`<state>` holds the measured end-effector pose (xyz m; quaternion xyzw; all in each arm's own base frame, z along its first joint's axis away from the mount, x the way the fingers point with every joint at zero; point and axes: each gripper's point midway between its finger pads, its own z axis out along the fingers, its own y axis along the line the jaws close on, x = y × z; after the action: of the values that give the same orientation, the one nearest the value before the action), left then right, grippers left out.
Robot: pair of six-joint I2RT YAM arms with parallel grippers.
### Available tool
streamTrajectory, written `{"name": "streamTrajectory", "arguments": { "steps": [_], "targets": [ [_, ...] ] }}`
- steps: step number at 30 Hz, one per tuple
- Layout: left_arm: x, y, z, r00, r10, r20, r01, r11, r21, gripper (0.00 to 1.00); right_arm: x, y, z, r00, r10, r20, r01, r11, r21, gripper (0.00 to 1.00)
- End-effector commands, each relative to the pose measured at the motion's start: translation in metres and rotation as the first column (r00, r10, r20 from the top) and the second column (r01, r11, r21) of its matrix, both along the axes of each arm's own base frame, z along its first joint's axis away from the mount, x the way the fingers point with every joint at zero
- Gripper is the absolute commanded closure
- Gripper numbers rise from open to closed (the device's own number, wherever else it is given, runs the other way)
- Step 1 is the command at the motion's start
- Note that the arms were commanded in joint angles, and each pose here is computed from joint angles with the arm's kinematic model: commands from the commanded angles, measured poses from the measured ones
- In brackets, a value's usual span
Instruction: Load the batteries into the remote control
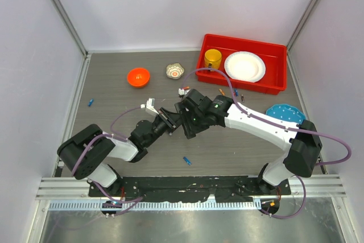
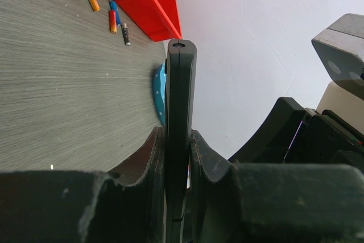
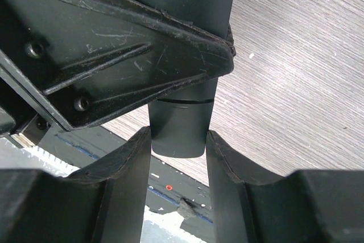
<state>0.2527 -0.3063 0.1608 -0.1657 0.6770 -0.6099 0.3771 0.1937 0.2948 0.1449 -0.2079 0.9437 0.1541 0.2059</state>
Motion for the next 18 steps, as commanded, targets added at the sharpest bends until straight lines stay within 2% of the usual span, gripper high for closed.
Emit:
{"name": "streamTrajectory", "arguments": {
  "steps": [1,18],
  "targets": [
    [-0.028,-0.004,0.097,0.970,-0.057,0.235,0.119,0.959,-0.258,1.00,0.025,0.009,0.013,0.995,-0.063,0.077,0.058,0.996,0.062,0.99],
    [-0.044,-0.015,0.096,0.969,-0.098,0.227,0.158,0.952,-0.261,1.00,0.042,0.008,0.028,0.986,-0.112,0.121,0.100,0.990,0.102,0.99]
  ]
}}
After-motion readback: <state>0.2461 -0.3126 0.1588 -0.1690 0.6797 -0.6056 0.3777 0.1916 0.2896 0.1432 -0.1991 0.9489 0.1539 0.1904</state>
